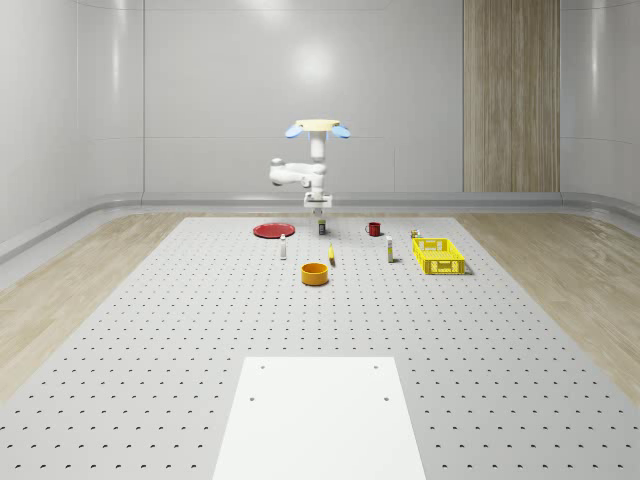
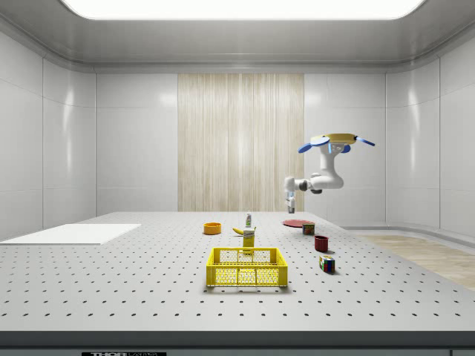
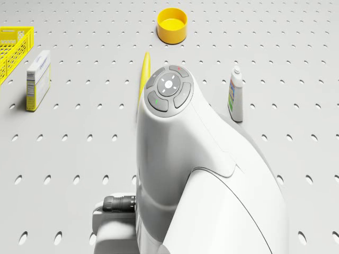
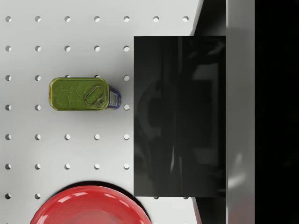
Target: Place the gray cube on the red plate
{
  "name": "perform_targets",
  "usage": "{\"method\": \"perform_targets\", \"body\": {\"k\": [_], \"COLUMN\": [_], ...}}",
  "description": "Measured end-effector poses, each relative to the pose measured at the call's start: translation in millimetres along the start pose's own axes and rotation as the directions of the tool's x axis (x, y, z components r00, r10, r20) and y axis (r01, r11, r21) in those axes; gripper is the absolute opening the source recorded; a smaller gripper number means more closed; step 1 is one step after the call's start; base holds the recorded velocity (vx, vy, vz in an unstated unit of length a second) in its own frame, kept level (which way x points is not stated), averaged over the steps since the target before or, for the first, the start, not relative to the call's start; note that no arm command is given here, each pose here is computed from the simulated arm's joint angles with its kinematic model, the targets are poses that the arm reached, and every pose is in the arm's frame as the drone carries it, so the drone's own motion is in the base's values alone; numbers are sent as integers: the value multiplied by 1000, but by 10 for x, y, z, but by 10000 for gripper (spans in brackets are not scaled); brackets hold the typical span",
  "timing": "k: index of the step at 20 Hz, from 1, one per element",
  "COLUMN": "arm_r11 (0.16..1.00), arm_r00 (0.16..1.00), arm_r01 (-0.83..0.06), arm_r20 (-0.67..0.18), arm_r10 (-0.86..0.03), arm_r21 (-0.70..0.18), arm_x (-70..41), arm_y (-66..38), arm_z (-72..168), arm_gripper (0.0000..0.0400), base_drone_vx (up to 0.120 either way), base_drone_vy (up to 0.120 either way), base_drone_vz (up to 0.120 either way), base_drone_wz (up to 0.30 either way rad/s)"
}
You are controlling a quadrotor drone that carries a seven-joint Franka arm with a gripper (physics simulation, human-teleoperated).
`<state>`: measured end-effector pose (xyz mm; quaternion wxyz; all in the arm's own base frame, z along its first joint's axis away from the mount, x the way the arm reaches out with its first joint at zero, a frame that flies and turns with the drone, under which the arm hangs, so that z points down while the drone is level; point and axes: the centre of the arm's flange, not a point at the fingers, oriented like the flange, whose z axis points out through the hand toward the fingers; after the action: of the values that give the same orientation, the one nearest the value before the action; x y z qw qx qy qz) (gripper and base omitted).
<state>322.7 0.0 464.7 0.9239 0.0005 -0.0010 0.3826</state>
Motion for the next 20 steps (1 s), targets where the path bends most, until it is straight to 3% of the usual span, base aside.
{"method": "perform_targets", "body": {"k": [12,20], "arm_r11": [1000,1000], "arm_r00": [1000,1000], "arm_r01": [0,0], "arm_r20": [0,0], "arm_r10": [0,0], "arm_r21": [0,0], "arm_x": [0,0], "arm_y": [0,0], "arm_z": [0,0], "arm_gripper": [250,250], "base_drone_vx": [-120,-5], "base_drone_vy": [-120,-120], "base_drone_vz": [0,0], "base_drone_wz": [0,0]}}
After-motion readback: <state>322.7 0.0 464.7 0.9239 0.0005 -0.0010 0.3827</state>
